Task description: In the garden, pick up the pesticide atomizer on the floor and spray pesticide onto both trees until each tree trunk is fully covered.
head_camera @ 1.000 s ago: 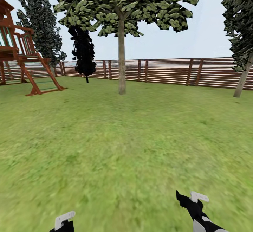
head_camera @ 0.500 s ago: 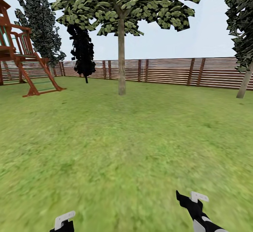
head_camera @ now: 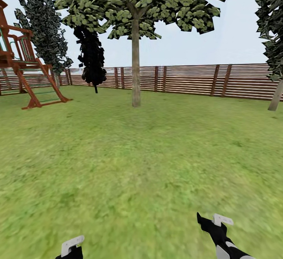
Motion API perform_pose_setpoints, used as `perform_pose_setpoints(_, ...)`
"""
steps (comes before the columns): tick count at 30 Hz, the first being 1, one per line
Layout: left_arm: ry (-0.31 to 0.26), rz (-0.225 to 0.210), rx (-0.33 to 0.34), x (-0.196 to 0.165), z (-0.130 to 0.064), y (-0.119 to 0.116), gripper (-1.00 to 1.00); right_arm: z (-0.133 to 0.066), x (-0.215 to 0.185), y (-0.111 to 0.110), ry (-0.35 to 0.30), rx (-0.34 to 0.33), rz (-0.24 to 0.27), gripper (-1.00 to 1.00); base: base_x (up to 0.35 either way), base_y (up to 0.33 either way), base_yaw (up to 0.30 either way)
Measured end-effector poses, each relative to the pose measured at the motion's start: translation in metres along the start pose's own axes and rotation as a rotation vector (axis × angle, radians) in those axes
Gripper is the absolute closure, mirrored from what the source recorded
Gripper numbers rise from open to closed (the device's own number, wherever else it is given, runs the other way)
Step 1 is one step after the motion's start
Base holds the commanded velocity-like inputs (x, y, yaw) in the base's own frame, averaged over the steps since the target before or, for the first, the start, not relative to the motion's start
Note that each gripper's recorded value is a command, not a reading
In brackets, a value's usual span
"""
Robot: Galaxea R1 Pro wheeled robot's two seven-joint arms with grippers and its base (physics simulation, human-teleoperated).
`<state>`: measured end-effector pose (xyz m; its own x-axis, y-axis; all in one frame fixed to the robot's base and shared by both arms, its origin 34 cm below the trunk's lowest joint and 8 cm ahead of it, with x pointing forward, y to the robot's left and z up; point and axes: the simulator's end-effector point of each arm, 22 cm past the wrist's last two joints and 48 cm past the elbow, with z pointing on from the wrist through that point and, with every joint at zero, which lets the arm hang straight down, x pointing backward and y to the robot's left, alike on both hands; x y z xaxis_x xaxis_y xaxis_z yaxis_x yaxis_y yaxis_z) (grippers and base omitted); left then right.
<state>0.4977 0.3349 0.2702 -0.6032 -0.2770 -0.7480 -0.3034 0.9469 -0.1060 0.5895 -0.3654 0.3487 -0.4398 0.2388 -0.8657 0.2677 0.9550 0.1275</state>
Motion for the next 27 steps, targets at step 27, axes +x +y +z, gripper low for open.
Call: perform_pose_setpoints(27,0.0,0.0,0.0,0.0,0.0,0.0,1.0,0.0,-0.0001,-0.0003,0.0,0.0,0.0,-1.0,0.33,0.0,0.0)
